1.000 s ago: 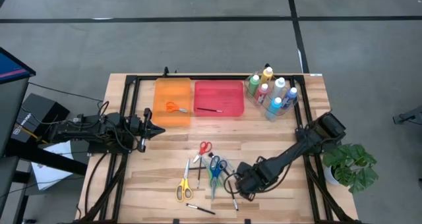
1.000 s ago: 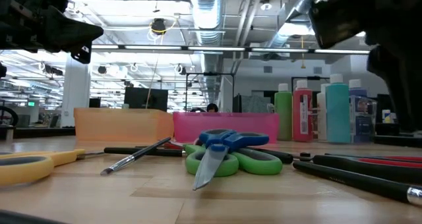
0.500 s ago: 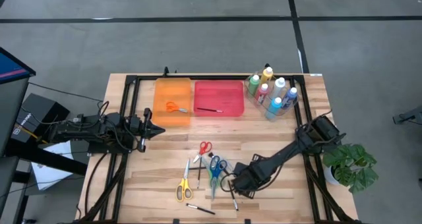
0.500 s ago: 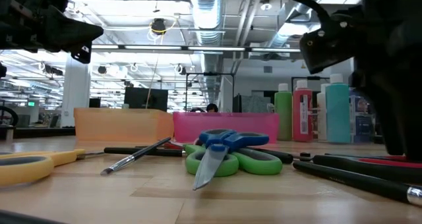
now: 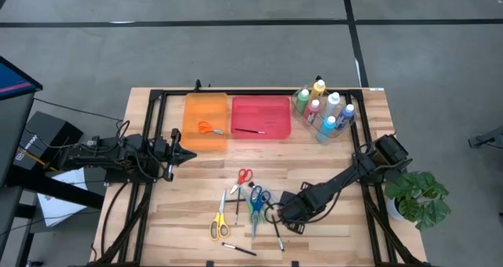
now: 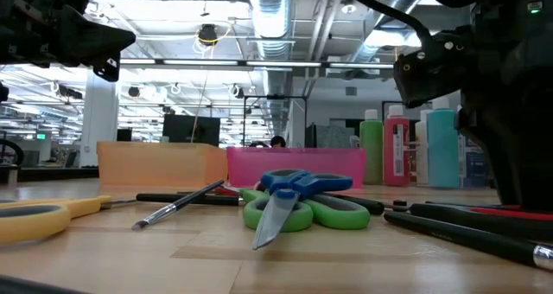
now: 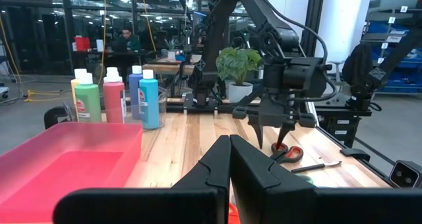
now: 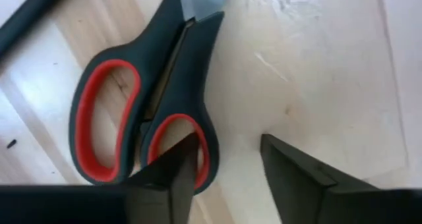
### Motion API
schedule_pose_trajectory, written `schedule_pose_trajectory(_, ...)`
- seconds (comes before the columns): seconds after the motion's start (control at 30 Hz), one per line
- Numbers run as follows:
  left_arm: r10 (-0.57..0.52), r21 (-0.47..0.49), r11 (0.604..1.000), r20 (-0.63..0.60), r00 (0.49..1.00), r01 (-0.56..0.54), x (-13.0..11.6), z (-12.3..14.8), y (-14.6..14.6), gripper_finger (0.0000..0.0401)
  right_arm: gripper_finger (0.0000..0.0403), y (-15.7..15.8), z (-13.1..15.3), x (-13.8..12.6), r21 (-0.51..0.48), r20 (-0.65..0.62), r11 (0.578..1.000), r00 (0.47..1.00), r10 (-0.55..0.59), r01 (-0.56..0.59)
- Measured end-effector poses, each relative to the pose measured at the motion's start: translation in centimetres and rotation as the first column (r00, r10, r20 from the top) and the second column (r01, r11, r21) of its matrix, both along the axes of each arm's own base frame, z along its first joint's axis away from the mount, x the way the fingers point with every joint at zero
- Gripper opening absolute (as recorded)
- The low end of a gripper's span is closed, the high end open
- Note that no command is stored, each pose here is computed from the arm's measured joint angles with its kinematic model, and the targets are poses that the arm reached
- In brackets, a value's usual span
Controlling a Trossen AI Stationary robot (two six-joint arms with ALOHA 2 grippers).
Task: Pick & Place Paint Supplies
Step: Put the black scissors into the orange bin
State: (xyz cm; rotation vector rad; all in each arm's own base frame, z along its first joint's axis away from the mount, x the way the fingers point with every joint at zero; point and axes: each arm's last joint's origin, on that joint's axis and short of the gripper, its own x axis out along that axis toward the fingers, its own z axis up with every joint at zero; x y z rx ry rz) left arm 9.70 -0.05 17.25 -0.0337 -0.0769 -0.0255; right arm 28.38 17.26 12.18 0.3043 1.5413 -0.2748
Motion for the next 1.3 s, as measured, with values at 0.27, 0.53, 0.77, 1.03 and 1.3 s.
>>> schedule_pose_trajectory(0.27, 0.000, 0.000, 1.000, 0.000, 1.000, 0.000, 0.0, 0.0, 0.0, 0.0002, 0.0040, -0.6, 0.1, -0.1, 0.007, -0.033, 1.000, 0.999, -0.010, 0.010)
schedule_pose_trajectory(0.53, 0.000, 0.000, 1.000, 0.000, 1.000, 0.000, 0.0, 0.0, 0.0, 0.0002, 0.0023, -0.8, 0.1, 0.0, 0.005, -0.042, 1.000, 0.999, -0.011, 0.011)
schedule_pose_trajectory(0.77, 0.000, 0.000, 1.000, 0.000, 1.000, 0.000, 0.0, 0.0, 0.0, 0.0002, 0.0011, -0.9, 0.5, -0.1, -0.003, -0.033, 1.000, 0.999, -0.002, 0.002)
schedule_pose_trajectory(1.03, 0.000, 0.000, 1.000, 0.000, 1.000, 0.000, 0.0, 0.0, 0.0, 0.0002, 0.0010, -2.0, 4.0, -1.8, -0.080, -0.013, 0.997, 1.000, -0.011, 0.010)
schedule_pose_trajectory(1.3, 0.000, 0.000, 1.000, 0.002, 1.000, 0.000, 0.0, 0.0, 0.0, 0.0002, 0.0010, -3.5, 7.4, -3.5, -0.189, 0.052, 0.979, 0.997, -0.065, 0.074)
